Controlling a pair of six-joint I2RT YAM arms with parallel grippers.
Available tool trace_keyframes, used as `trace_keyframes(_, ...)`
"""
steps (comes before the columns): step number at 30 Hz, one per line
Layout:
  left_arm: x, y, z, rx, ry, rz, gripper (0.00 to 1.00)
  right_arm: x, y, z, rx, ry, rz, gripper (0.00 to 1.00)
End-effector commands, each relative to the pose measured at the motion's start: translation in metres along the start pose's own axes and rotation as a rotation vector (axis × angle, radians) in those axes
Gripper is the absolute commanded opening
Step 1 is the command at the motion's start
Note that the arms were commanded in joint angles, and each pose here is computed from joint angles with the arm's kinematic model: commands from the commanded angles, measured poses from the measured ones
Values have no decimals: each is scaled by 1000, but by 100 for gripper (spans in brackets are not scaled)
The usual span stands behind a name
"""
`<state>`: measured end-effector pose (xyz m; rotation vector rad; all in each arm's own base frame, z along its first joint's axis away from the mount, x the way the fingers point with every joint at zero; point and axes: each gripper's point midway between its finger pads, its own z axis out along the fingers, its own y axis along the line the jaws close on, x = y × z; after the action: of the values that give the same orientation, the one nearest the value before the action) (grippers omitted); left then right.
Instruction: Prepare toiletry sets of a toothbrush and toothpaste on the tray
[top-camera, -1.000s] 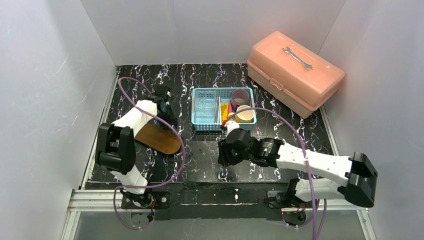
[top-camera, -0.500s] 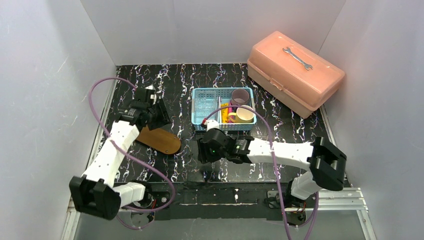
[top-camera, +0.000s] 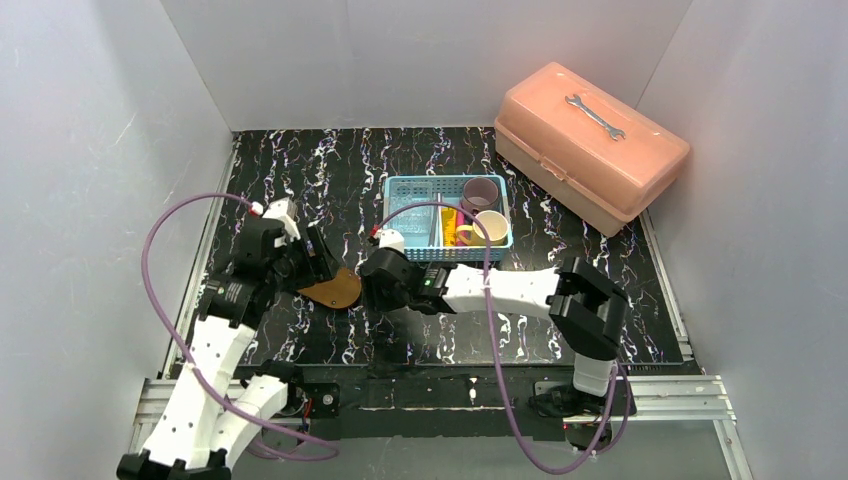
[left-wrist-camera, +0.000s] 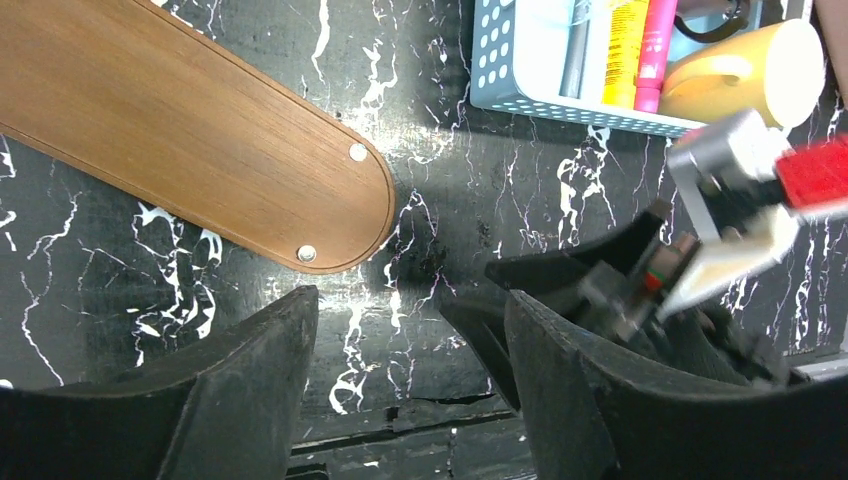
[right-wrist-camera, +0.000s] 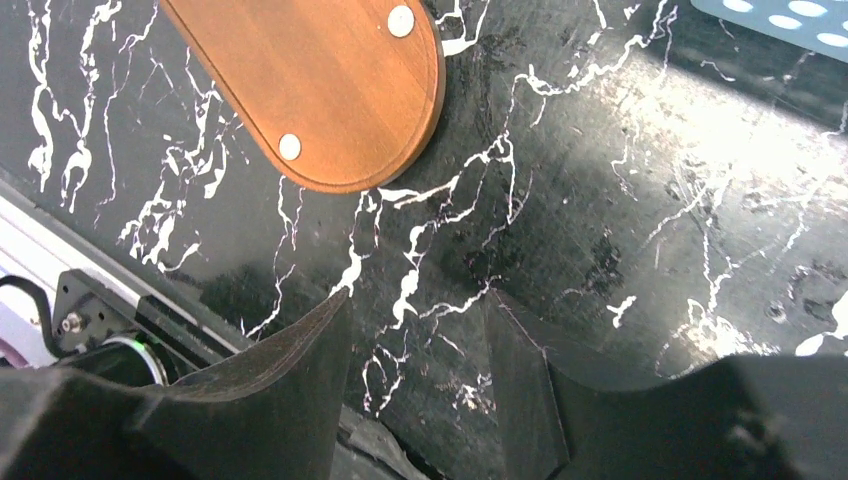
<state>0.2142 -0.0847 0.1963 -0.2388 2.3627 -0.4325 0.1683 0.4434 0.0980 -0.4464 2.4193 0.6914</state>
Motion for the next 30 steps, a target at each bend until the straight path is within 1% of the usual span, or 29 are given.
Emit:
trace_keyframes(1,6,9,-14,-1,-63,45,69,-20,13,13,16,-67,60,59)
trace_keyframes(6,10,13,-28,20,-147,30,78,-24,18,30,43,-70,74,60)
trace_keyframes(10,16,6,-33,69,-143,27,82,-26,19,40,66,-74,87,59)
trace_keyframes(13,20,7,-32,75,-136,21,82,-27,19,47,82,-80,97,58)
trace_keyframes(21,18,12,-44,71,-212,3,82,-24,13,62,134,-80,99,57)
trace_keyframes(30,17,14,-48,65,-239,-2,83,-22,6,70,177,-80,86,57)
